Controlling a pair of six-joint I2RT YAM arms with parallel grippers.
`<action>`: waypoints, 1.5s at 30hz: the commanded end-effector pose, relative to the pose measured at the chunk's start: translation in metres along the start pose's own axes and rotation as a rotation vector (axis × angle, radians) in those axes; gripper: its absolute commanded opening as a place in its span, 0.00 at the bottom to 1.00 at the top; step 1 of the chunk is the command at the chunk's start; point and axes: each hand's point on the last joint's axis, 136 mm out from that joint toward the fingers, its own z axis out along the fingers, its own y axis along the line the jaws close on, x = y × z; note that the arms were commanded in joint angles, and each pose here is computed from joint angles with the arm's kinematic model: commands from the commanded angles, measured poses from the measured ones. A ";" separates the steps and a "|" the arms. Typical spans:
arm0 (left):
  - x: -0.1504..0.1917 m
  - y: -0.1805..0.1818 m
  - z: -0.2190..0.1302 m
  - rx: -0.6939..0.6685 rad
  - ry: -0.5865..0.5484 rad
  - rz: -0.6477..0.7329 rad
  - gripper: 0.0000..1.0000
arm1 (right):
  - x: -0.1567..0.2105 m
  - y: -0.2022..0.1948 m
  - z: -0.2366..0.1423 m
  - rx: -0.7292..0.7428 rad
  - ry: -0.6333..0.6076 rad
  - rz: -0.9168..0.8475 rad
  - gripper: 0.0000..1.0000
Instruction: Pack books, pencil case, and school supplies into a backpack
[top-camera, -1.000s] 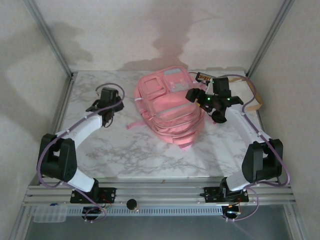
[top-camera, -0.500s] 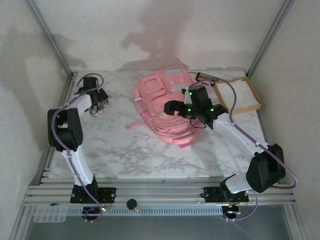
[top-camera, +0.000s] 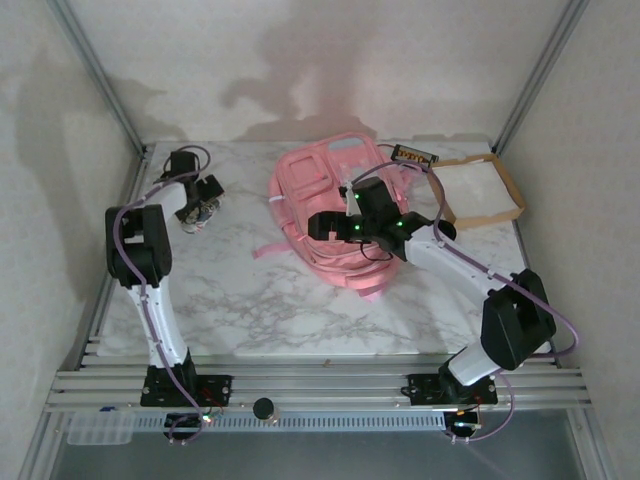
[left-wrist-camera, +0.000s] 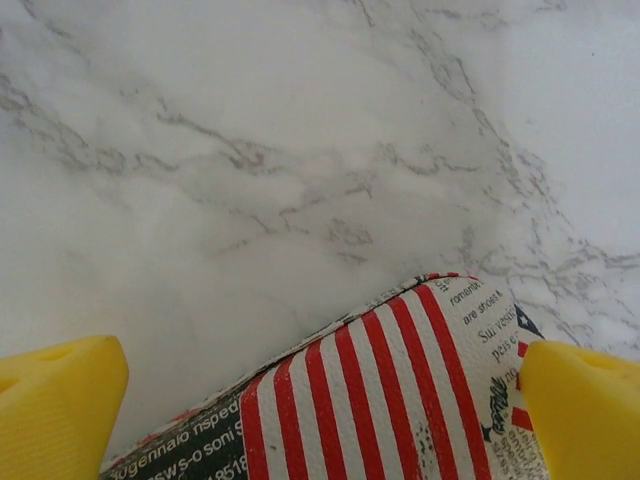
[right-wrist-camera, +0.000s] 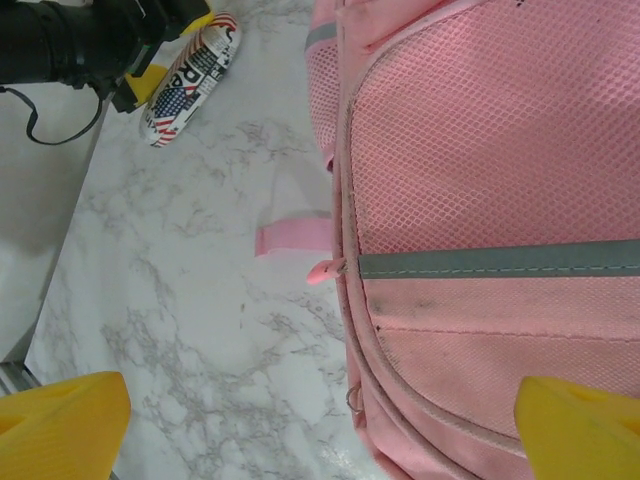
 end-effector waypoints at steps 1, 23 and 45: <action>0.052 -0.010 -0.006 0.064 0.150 -0.055 0.99 | -0.010 0.004 0.005 -0.004 -0.025 -0.032 0.99; 0.196 -0.049 -0.098 0.210 0.196 -0.206 0.99 | -0.004 -0.011 0.018 0.073 0.035 -0.089 0.99; 0.114 0.041 -0.191 0.148 -0.093 -0.248 1.00 | 0.053 0.086 0.158 0.207 0.078 -0.258 0.99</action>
